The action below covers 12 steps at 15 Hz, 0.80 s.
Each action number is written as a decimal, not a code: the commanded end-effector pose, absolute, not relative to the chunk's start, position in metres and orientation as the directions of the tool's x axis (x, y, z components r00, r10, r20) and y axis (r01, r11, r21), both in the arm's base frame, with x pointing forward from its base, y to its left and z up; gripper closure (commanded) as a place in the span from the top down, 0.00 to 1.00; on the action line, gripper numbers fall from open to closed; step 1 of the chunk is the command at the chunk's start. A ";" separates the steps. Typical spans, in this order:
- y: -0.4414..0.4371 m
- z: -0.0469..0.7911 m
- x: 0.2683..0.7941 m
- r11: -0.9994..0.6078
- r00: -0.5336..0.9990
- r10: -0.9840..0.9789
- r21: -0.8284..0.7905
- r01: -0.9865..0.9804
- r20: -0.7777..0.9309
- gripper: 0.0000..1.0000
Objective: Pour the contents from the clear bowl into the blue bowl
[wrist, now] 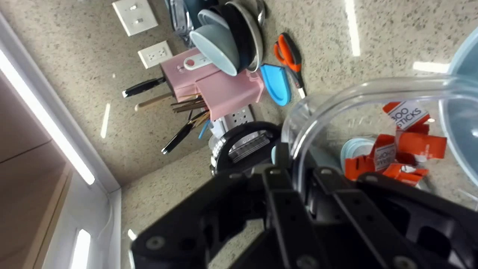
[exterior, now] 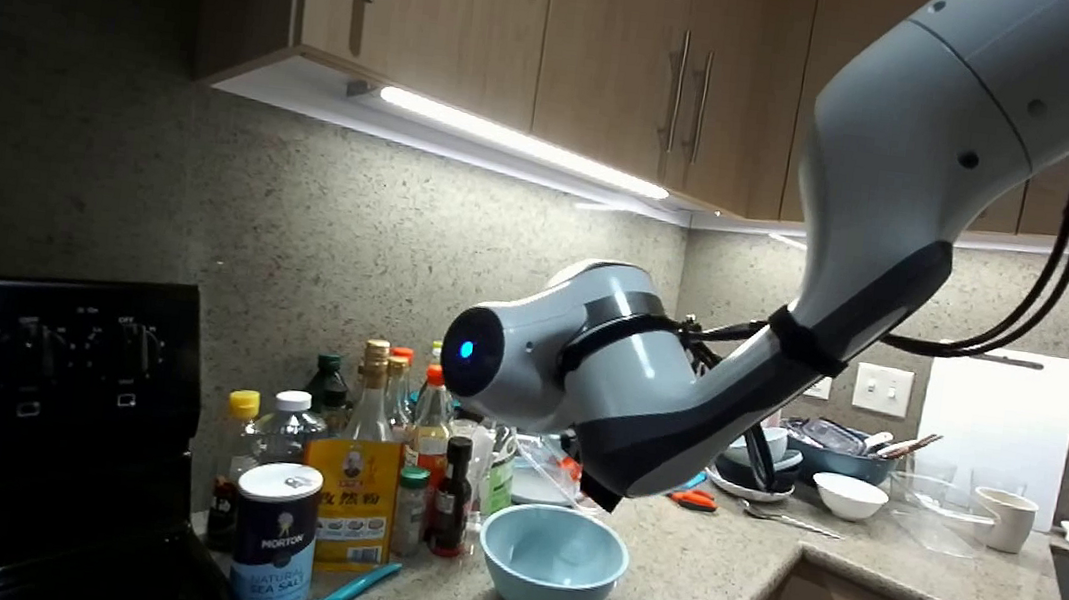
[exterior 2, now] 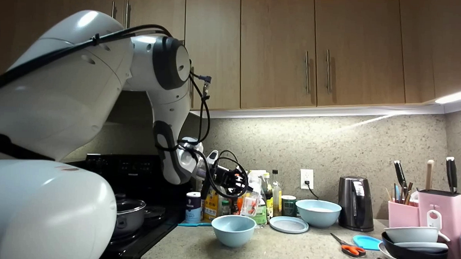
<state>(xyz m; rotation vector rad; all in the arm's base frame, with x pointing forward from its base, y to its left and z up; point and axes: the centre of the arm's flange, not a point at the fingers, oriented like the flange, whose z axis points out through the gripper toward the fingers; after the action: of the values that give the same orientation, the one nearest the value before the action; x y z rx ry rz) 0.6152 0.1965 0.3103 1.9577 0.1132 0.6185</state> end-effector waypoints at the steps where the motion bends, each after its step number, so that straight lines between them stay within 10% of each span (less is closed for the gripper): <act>1: 0.213 0.290 0.620 -0.311 0.819 0.412 0.907 -0.284 0.398 0.03; 12: 0.220 0.261 0.621 -0.110 0.807 0.488 0.941 -0.320 0.332 0.03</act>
<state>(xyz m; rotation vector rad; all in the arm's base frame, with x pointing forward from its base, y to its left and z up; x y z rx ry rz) 0.6168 0.2148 0.2734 1.6841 0.1385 0.6676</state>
